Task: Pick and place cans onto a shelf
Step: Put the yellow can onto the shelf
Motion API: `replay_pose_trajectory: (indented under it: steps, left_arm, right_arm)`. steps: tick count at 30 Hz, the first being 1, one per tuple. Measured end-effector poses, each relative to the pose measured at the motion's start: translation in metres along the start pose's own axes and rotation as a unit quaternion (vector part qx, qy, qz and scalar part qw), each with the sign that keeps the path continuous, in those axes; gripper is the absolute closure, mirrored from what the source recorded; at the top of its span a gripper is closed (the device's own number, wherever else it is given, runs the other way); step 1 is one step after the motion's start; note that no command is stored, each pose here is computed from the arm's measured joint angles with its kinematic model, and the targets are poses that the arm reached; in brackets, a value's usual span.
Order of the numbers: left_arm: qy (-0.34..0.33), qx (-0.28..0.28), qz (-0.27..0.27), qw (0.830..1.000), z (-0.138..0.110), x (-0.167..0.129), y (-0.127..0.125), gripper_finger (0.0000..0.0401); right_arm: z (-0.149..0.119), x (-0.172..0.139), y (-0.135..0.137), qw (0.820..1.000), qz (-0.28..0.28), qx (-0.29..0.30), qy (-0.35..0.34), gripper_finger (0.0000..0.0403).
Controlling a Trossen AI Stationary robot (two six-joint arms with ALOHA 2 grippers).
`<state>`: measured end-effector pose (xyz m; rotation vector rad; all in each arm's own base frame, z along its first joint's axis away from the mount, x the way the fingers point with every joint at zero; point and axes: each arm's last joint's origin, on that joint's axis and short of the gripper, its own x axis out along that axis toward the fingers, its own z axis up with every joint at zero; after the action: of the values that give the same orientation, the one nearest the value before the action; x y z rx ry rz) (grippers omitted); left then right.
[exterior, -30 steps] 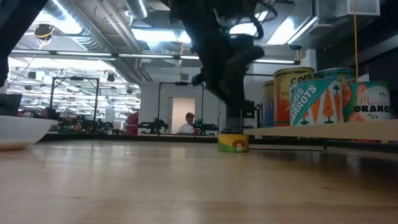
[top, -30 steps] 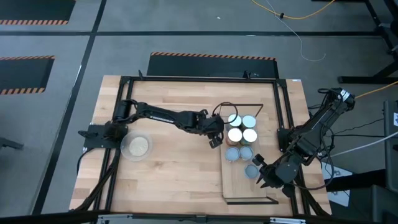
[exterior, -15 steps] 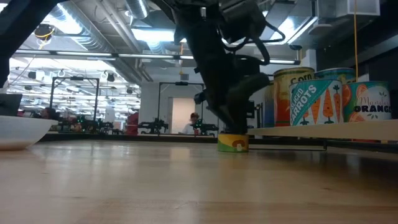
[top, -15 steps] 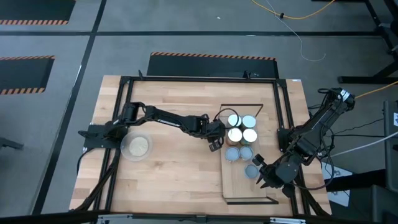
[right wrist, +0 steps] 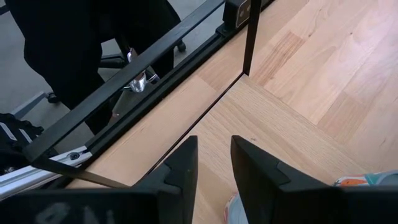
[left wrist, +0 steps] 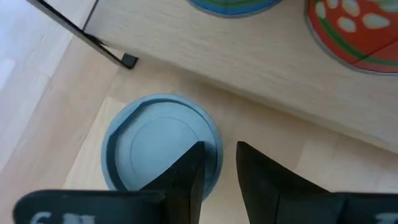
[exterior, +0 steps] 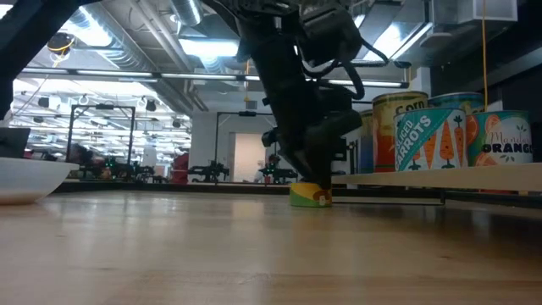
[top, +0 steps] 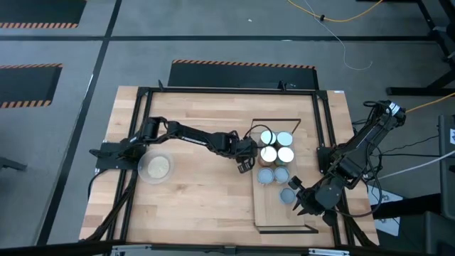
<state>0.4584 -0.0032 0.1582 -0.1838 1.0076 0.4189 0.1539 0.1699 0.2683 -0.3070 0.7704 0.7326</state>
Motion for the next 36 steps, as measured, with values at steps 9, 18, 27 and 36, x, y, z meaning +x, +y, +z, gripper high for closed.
replay_pose_trajectory:
  steps: [9,18,27,36]
  left_arm:
    - [0.012,0.003,0.006,1.000,-0.002,0.000,0.001,0.0368]
    - [0.014,0.004,0.003,1.000,-0.003,-0.001,0.000,0.0392]
    - [0.036,0.025,-0.029,0.999,-0.011,-0.014,-0.016,0.0398]
    - [0.037,0.066,-0.060,0.995,-0.019,-0.057,-0.039,0.0399]
  right_arm:
    - [0.000,0.000,0.000,0.999,0.000,0.038,0.000,0.0302]
    - [0.000,0.000,0.000,0.999,0.000,0.038,0.001,0.0302]
    - [0.000,0.000,0.000,0.999,0.000,0.039,0.001,0.0302]
    - [-0.001,0.000,0.000,0.999,0.000,0.037,0.004,0.0302]
